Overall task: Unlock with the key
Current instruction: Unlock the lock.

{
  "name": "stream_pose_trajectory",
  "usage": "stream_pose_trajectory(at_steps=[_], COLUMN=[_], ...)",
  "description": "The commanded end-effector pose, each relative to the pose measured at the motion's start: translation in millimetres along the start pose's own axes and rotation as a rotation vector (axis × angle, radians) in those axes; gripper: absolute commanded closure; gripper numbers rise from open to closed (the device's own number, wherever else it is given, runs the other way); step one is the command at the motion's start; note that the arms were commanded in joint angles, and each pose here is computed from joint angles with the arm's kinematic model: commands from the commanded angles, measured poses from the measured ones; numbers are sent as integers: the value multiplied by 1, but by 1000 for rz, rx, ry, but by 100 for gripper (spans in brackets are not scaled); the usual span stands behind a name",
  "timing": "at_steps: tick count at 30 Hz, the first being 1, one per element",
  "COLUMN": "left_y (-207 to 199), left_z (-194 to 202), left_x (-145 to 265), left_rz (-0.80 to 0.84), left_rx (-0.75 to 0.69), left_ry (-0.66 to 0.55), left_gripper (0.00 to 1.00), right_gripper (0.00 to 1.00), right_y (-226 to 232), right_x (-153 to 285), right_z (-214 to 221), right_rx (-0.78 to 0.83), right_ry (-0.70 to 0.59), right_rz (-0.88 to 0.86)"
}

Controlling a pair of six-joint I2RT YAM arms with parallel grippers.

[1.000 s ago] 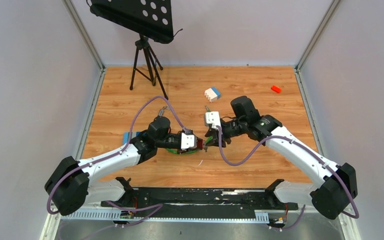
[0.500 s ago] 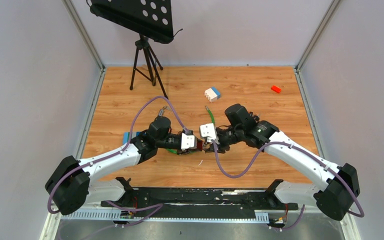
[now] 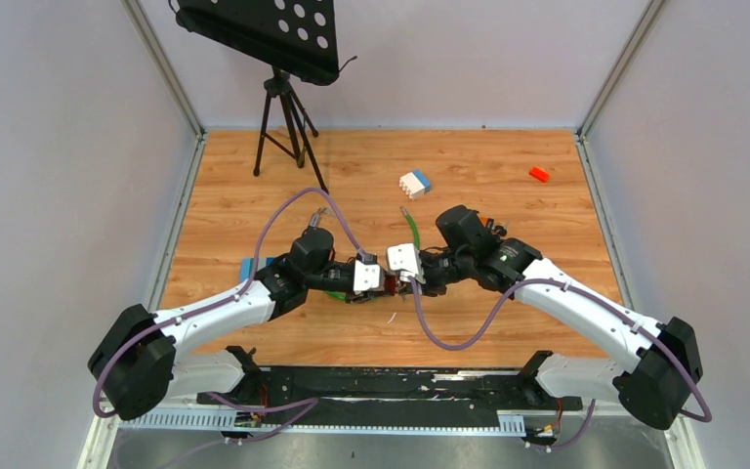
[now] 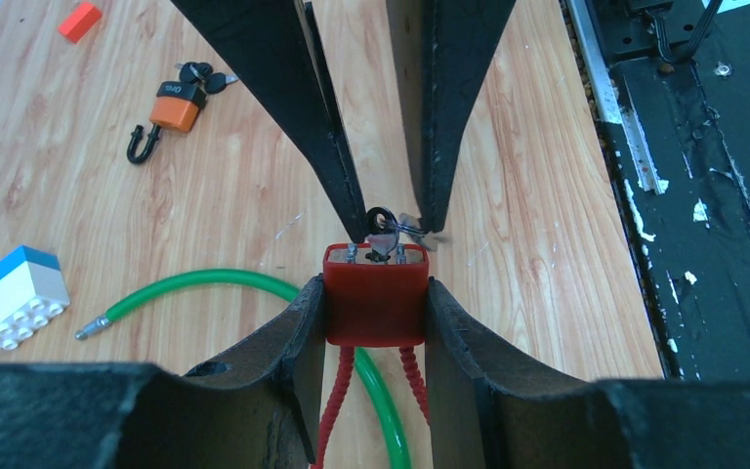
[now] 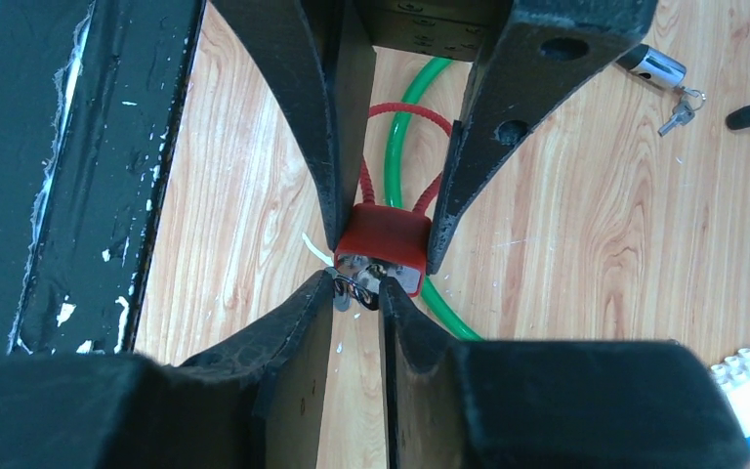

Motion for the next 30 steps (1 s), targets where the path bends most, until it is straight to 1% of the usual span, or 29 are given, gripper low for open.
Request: stream_pose_trajectory(at_steps=[1, 5, 10, 11, 16, 21, 25, 29, 30], left_y=[15, 15, 19, 22, 40, 57, 61, 63, 63], left_z=[-24, -24, -24, -24, -20, -14, -7, -5, -4], left_x=[0, 0, 2, 2, 7, 16, 21, 22, 22], left_rz=[-22, -21, -58, -83, -228, -378, -434, -455, -455], left_rx=[-48, -50, -56, -59, -81, -124, -172, -187, -188], left_ry=[-67, -70, -66, -63, -38, 2, 39, 61, 63], left_gripper=[100, 100, 100, 100, 100, 100, 100, 100, 100], right_gripper=[77, 83, 99, 100, 100, 100, 100, 100, 97], right_y=[-6, -10, -16, -18, -28, -47, -62, -69, -69], right_x=[-6, -9, -10, -10, -13, -14, -8, -7, -7], right_z=[-3, -1, 0, 1, -1, 6, 14, 20, 20], right_rx=[18, -4, -65, -88, -213, -470, -700, -810, -819], right_ry=[-21, -22, -12, -10, -2, -3, -60, -113, -118], right_rz=[30, 55, 101, 114, 146, 140, 73, -7, -20])
Point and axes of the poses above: each gripper's point midway between its finger pads, its own x axis back along the fingers, its own y axis along the line the jaws close on, z = x × y, the point moved 4 cm from there along x, back along the fingers, and after that the axes turned 6 degrees about -x, right-handed, at the moved point
